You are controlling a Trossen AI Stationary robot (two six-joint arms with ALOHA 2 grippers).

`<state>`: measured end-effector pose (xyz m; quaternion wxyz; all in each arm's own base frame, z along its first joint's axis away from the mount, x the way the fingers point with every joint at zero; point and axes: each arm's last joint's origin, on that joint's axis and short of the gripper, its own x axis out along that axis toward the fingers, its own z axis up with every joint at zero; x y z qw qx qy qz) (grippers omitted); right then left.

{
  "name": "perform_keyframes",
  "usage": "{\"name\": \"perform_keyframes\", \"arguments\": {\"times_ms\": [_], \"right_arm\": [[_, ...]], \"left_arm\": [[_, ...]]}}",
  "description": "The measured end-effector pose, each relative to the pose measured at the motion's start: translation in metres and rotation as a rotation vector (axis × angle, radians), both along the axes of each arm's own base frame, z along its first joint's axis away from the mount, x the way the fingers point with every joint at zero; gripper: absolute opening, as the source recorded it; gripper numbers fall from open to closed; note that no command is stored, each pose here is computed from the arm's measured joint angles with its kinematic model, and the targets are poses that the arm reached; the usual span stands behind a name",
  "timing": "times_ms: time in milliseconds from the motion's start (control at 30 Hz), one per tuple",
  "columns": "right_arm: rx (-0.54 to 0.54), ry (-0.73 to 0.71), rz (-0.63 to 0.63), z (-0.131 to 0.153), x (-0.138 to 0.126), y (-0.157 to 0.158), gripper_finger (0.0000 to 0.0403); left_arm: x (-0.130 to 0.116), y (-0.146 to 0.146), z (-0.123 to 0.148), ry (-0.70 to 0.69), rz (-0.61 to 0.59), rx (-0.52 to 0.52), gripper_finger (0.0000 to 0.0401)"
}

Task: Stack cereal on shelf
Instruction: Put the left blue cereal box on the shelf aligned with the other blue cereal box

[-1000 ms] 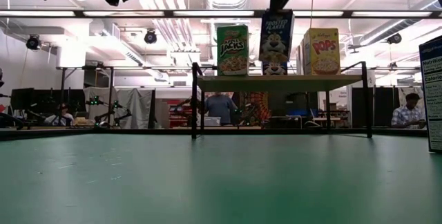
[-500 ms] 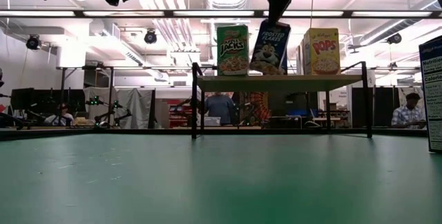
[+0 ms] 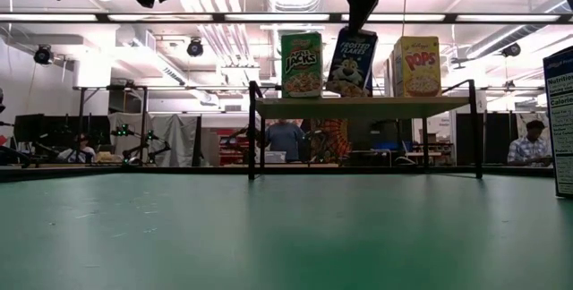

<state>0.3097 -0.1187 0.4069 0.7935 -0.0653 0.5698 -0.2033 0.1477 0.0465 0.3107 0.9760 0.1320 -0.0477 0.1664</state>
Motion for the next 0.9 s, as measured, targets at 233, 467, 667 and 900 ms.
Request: {"name": "perform_keyframes", "arguments": {"times_ms": [233, 467, 667, 900], "right_arm": [[0.001, -0.002, -0.005, 0.000, 0.000, 0.000, 0.0187], [0.006, -0.014, -0.048, -0.001, -0.002, -0.008, 0.0218], [0.002, -0.020, -0.054, -0.001, -0.002, -0.011, 0.0238], [-0.007, -0.056, -0.062, 0.008, -0.004, -0.010, 0.0240]], "left_arm": [[0.000, 0.000, 0.000, 0.000, 0.000, 0.000, 0.0233], [0.000, 0.000, 0.000, 0.000, 0.000, 0.000, 0.0233], [0.000, 0.000, 0.000, 0.000, 0.000, 0.000, 0.0233], [0.000, 0.000, 0.000, 0.001, 0.001, 0.004, 0.0233]]}}
